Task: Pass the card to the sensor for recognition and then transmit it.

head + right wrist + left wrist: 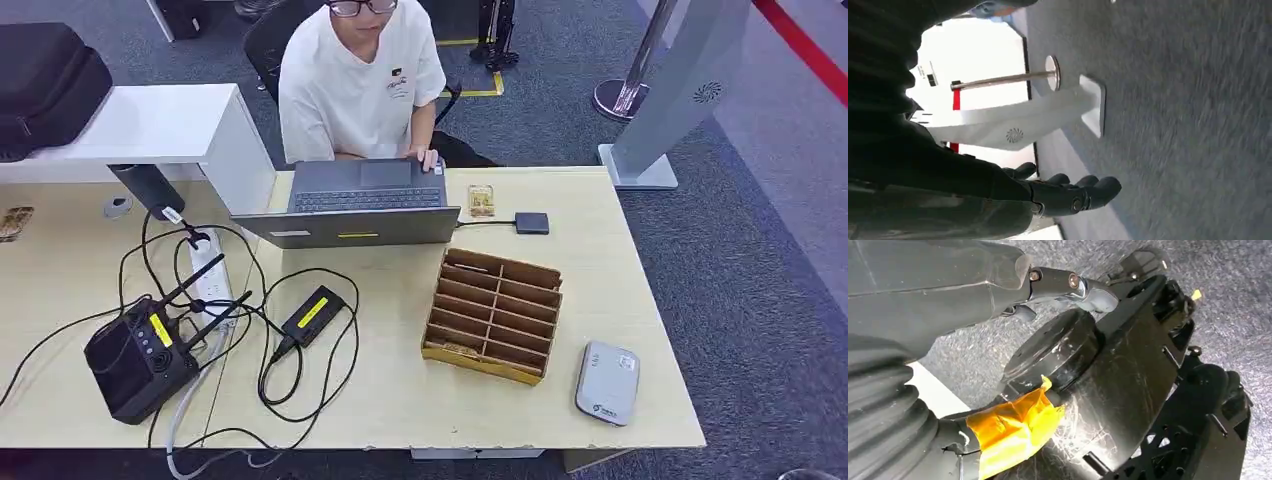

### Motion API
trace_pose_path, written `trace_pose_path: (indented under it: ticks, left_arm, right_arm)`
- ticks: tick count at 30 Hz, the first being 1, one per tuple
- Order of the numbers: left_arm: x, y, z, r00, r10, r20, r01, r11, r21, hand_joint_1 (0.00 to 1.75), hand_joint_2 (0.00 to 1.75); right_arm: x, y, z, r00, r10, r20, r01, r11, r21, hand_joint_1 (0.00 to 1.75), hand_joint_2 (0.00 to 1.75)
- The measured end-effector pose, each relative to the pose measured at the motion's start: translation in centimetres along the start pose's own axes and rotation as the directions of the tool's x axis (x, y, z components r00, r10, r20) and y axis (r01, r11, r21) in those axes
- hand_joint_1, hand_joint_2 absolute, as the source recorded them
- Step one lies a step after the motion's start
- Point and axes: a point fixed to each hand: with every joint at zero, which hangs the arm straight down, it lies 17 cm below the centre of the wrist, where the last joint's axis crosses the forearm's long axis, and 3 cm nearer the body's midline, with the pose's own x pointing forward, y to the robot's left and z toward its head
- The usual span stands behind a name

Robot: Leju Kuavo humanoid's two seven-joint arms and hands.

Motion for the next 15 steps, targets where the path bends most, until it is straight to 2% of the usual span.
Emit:
trace_pose_path:
  ticks: [5,15]
  left_arm:
    - [-0.3,-0.1,-0.1,1.0,0.015,-0.008,-0.015,1.0,0.011,0.0,1.75]
    - [-0.8,-0.3,-0.2,0.999,0.034,-0.021,-0.033,0.999,0.028,0.0,1.75]
  right_arm:
    - [2.6,4.2,2.0,0.999,0.036,0.04,-0.039,0.996,0.079,0.0,1.75]
    - [5.3,8.3,4.6,0.994,0.069,0.088,-0.082,0.986,0.147,0.0,1.75]
